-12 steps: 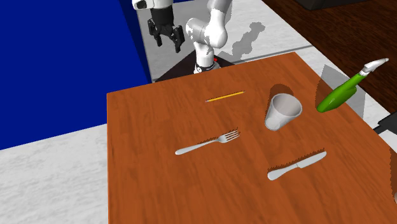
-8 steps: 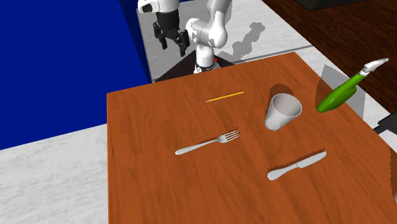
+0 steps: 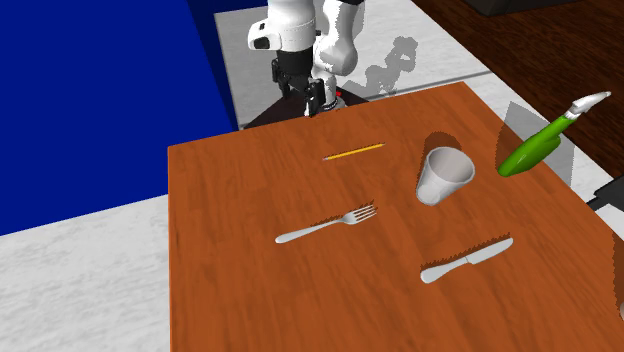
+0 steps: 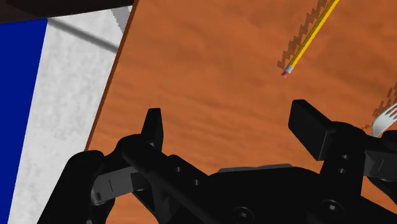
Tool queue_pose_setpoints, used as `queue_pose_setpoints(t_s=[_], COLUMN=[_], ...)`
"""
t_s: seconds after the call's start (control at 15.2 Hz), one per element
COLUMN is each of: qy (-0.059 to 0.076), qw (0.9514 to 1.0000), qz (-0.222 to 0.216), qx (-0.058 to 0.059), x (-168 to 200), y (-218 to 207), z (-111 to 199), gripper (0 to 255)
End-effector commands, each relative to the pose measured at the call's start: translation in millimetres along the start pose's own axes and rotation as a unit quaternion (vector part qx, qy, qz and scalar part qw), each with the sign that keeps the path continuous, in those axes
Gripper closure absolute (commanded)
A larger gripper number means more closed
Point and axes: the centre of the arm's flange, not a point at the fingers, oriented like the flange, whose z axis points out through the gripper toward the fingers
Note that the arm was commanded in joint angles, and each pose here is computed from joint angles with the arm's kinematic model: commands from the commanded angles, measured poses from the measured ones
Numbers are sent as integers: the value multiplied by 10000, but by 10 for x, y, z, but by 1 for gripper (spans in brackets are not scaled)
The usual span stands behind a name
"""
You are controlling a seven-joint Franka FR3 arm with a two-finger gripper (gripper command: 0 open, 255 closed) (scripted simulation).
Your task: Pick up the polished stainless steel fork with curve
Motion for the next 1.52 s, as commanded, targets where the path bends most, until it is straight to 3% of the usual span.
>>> queue_pose_setpoints(t_s=[0.0,0.59,0.92,1.32,1.45], qy=[-26,-138,-200,-271,-271], qw=[9997,9914,9821,9671,9671], qz=[257,1297,1869,2524,2524], qx=[-12,-92,-137,-187,-187], x=[50,397,685,1097,1097], y=[-265,-1386,-1969,-2594,-2590], z=[91,403,587,813,918], gripper=[0,0,0,0,0])
